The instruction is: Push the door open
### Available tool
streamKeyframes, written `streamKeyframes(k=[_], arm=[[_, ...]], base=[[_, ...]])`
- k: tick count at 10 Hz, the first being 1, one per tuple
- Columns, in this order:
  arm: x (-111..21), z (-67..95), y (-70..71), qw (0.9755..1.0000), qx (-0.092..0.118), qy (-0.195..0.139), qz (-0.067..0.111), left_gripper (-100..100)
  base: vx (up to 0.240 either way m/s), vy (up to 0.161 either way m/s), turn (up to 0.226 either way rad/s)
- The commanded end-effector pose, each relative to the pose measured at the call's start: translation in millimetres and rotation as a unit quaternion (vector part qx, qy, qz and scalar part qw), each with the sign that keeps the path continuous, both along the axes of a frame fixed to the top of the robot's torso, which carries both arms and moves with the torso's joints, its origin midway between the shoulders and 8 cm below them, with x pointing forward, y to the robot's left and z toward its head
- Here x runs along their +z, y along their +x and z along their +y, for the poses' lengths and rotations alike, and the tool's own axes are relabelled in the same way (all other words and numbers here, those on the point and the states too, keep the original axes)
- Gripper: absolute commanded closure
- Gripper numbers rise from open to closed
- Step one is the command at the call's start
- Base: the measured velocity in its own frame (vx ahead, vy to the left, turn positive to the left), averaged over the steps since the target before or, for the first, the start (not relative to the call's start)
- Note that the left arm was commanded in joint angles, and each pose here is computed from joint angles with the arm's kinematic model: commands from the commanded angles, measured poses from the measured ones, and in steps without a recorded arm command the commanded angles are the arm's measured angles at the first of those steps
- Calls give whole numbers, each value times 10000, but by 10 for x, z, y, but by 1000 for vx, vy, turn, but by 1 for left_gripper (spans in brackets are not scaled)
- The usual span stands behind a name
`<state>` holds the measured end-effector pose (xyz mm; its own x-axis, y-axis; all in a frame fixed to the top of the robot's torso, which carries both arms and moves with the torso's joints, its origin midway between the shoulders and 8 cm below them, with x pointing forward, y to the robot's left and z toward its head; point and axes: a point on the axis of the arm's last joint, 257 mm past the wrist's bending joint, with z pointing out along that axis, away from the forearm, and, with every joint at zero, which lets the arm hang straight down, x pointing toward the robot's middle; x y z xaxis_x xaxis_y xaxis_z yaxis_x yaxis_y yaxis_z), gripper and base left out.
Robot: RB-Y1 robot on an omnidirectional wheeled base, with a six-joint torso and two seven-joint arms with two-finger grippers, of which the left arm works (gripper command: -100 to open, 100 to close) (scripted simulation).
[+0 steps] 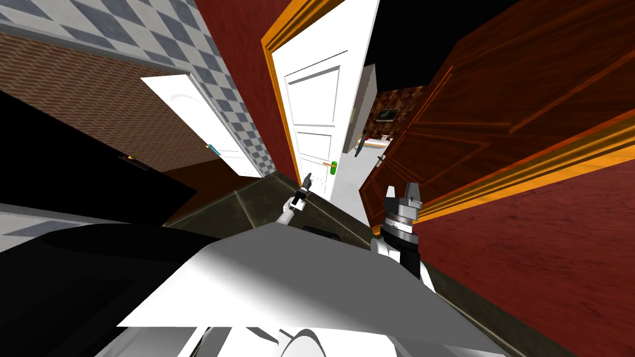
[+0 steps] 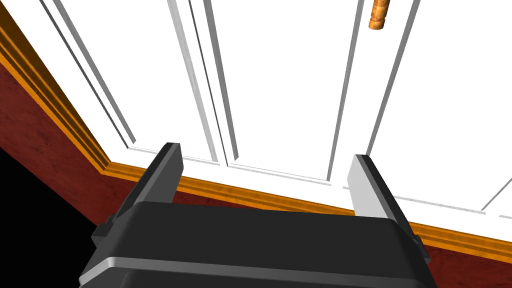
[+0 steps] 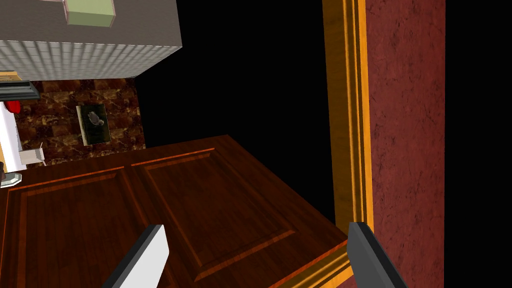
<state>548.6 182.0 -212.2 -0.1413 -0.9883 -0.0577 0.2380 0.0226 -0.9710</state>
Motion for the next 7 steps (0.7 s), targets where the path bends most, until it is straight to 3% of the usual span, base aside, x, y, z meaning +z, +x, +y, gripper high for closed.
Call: streamKeyframes(k=[1, 7], arm=[[-66, -47, 64, 9999, -41, 0, 102, -100], [-315, -236, 220, 9988, -182, -11, 449, -100]], base=[[87, 40, -92], [89, 44, -65]])
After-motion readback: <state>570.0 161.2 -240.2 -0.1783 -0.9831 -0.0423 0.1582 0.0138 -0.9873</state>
